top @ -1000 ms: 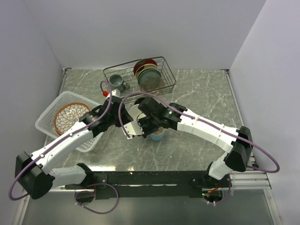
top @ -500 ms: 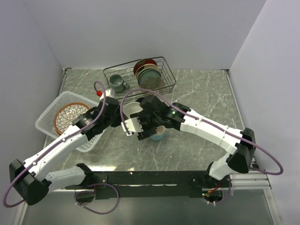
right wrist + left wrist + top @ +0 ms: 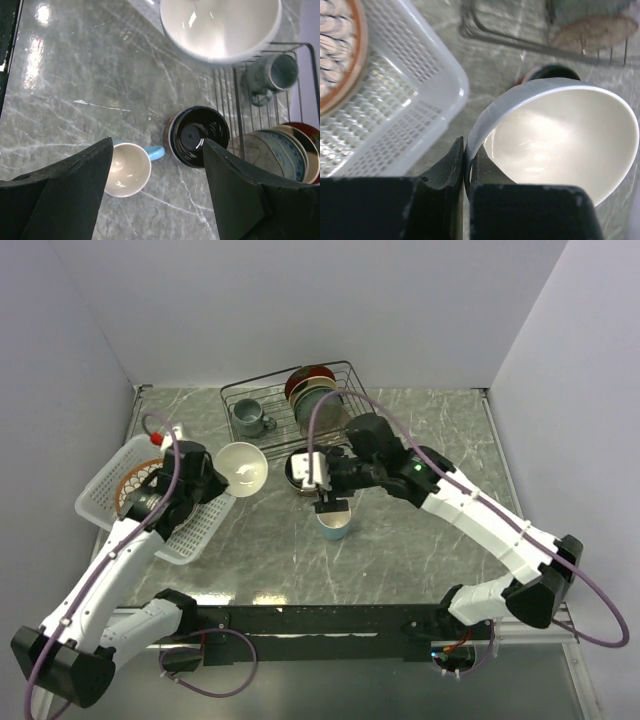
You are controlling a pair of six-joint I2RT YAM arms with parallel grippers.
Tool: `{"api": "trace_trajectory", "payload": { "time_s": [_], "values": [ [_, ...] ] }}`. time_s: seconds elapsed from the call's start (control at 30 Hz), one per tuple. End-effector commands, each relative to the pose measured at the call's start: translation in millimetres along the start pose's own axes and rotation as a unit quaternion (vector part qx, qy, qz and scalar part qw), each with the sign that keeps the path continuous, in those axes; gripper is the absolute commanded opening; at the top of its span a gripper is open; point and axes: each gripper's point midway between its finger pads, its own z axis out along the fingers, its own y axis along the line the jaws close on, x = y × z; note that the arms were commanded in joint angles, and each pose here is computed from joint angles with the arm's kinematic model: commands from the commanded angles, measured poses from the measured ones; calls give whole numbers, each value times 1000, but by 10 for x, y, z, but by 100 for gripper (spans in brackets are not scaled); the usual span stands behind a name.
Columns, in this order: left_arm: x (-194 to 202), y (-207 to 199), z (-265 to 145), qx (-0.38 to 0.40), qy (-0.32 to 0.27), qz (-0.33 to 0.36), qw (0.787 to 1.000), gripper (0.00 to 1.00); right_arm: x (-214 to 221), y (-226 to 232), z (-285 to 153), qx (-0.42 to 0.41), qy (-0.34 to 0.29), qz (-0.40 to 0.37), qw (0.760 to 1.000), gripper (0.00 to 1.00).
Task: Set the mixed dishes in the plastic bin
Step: Place the bowl in the plastic bin.
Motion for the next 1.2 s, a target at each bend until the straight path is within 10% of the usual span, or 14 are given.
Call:
{"api": "trace_trajectory", "payload": {
  "time_s": [0.0,0.33,1.17],
  "values": [
    [-510,184,-209,-19,-103,-40,994,1,-40,22,-206,14,-57,36,998,83],
    [-847,1028,-266,-159,-182,-133,961,1,326,72,-301,54,-91,88,990,94],
    [-934,2303,407,-245,-99,-280,923,1,927,195,-670,109,-169,184,962,100]
  ]
}}
